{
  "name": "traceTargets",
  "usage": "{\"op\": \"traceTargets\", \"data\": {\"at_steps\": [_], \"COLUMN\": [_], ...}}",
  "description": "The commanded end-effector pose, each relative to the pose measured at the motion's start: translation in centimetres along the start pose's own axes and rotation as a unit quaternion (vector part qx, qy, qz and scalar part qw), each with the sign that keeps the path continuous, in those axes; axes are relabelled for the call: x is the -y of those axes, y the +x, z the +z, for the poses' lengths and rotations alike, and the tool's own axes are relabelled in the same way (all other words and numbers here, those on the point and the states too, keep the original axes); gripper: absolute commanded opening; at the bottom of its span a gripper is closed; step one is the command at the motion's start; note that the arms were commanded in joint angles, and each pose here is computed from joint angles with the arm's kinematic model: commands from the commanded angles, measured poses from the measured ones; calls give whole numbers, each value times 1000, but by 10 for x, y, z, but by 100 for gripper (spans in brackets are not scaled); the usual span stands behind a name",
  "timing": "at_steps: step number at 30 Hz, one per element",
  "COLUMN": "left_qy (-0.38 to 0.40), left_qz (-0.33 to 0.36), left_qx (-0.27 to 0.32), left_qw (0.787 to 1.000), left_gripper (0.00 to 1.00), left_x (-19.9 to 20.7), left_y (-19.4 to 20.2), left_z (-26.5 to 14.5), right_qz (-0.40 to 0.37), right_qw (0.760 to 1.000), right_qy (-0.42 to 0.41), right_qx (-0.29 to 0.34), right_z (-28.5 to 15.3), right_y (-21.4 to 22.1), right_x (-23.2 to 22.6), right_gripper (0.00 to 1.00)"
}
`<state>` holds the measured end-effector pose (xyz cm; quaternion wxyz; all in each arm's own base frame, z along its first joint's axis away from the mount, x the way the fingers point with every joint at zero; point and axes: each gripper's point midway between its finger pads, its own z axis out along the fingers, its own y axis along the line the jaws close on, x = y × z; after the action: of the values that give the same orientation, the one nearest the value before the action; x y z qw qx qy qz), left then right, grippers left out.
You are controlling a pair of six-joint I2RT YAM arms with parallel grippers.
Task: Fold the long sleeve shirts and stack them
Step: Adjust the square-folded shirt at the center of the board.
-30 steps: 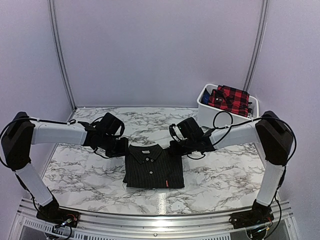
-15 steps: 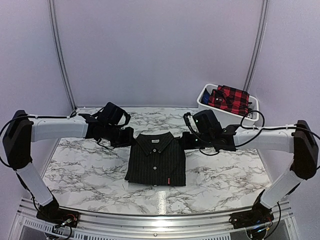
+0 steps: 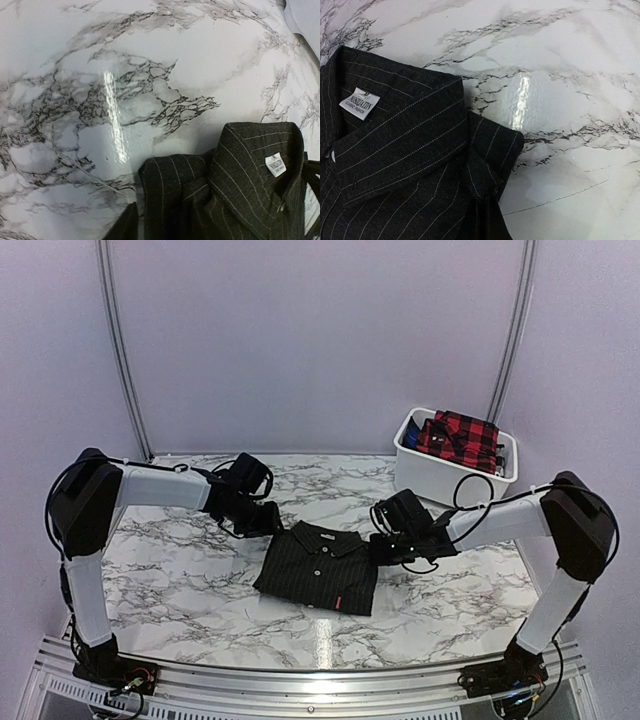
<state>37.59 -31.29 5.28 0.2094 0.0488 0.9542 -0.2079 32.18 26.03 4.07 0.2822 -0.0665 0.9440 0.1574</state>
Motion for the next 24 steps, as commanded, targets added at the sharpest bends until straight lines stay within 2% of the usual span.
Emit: {"op": "traceTargets", "data": {"at_steps": [1, 2, 5, 7, 11, 15, 19, 24], "left_qy": [-13, -9, 10, 24, 62, 130, 209, 202], "left_qz": [-5, -7, -12, -19, -40, -34, -5, 20], "left_qx": [38, 43, 42, 40, 19, 22, 39, 36], "left_qw": [999, 999, 999, 999, 997, 991, 977, 978], "left_gripper": [54, 56, 57, 51, 39, 31, 29, 25], "left_x": [-6, -6, -5, -8, -14, 0, 29, 35], "left_y": [-24, -24, -11, 4, 44, 62, 71, 83], "left_z": [-28, -36, -55, -67, -76, -85, -97, -89], "right_qz": [6, 4, 0, -5, -28, -63, -92, -122], "right_qw": [999, 999, 999, 999, 997, 994, 988, 980], "right_qy": [14, 19, 27, 23, -4, -52, -107, -149], "right_qx": [35, 36, 37, 47, 73, 73, 64, 45], "right_z": [-14, -16, -23, -34, -59, -63, -53, -35], "right_y": [-24, -24, -27, -37, -57, -63, -61, -46], "right_x": [3, 5, 7, 1, -25, -76, -133, -184], "right_gripper": [0, 0, 12, 23, 35, 37, 37, 37]}}
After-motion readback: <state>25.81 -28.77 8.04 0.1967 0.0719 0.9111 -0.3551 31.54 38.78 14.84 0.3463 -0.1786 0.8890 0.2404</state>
